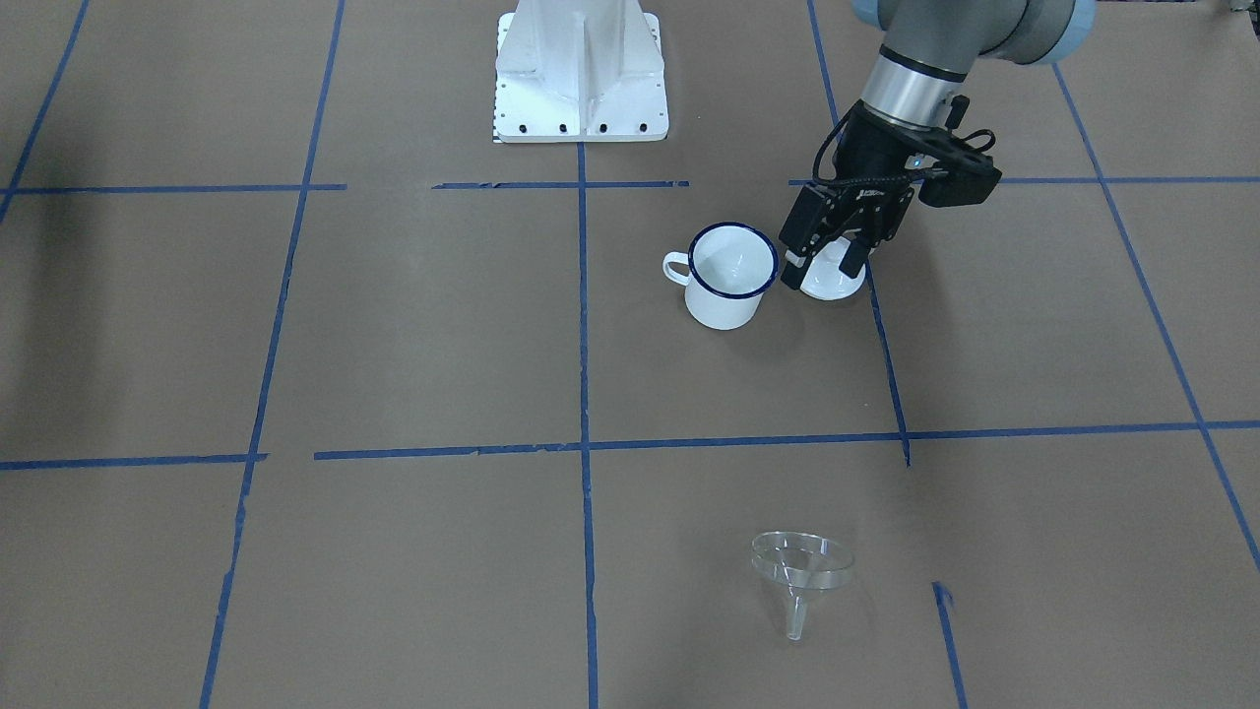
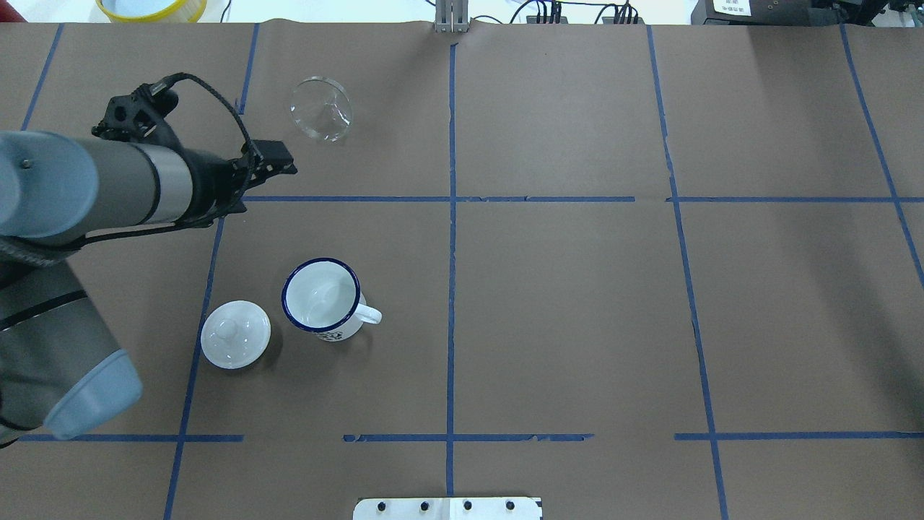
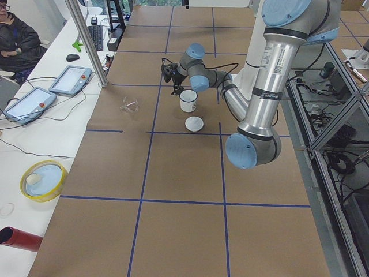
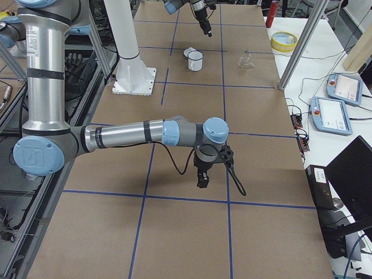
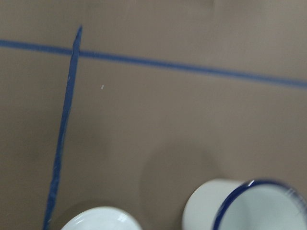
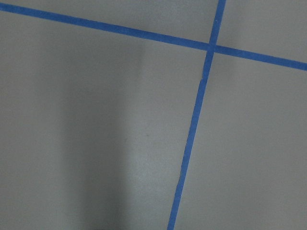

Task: Place funnel on cup
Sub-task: 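Reach the left gripper to the glass funnel and grasp its rim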

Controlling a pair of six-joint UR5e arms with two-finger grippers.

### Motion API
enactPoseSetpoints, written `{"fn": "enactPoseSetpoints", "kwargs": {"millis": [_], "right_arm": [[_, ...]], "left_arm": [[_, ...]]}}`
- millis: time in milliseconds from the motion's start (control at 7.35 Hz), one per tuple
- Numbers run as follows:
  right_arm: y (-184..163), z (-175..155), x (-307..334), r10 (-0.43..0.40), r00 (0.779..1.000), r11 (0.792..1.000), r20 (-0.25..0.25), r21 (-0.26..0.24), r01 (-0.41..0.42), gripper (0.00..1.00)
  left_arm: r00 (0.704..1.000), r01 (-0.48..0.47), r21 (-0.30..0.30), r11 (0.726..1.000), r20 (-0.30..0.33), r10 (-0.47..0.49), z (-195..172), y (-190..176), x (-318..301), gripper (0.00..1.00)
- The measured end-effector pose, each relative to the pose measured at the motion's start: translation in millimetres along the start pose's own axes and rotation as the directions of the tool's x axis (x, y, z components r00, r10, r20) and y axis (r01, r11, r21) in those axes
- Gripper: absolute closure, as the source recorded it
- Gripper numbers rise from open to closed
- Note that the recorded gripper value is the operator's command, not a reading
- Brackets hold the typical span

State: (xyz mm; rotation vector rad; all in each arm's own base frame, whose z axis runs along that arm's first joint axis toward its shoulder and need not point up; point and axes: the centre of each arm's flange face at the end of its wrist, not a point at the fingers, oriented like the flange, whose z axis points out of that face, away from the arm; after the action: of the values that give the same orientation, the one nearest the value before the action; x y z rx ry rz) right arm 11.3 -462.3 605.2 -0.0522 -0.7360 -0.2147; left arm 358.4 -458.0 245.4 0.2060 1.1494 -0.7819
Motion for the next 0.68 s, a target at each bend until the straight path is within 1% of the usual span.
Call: {"fn": "enactPoseSetpoints", "kwargs": {"millis": [136,272,408,544,680], "right_arm": [[0,0,0,0.0,1.0,1.0,0.0,0.0,0.0,0.0],[0,0,0,0.0,1.0,1.0,0.0,0.0,0.0,0.0],[0,0,0,0.0,1.0,1.0,0.0,0.001,0.0,0.0],[0,0,0,0.0,1.0,1.0,0.0,0.0,0.0,0.0],[0,0,0,0.0,1.0,1.0,0.0,0.0,0.0,0.0]], "left_arm": [[0.984,0.171,0.066,0.983,-0.055,-0.167,29,-5,27,0.0],[0.943,0.316,0.1,0.944,-0.145,-0.3,61,-13,40,0.0],[0.897,0.416,0.118,0.902,-0.215,-0.385,97,-21,46,0.0],[0.861,0.486,0.149,0.861,-0.252,-0.442,137,-28,51,0.0],[0.836,0.531,0.177,0.829,-0.268,-0.478,169,-34,50,0.01]]}}
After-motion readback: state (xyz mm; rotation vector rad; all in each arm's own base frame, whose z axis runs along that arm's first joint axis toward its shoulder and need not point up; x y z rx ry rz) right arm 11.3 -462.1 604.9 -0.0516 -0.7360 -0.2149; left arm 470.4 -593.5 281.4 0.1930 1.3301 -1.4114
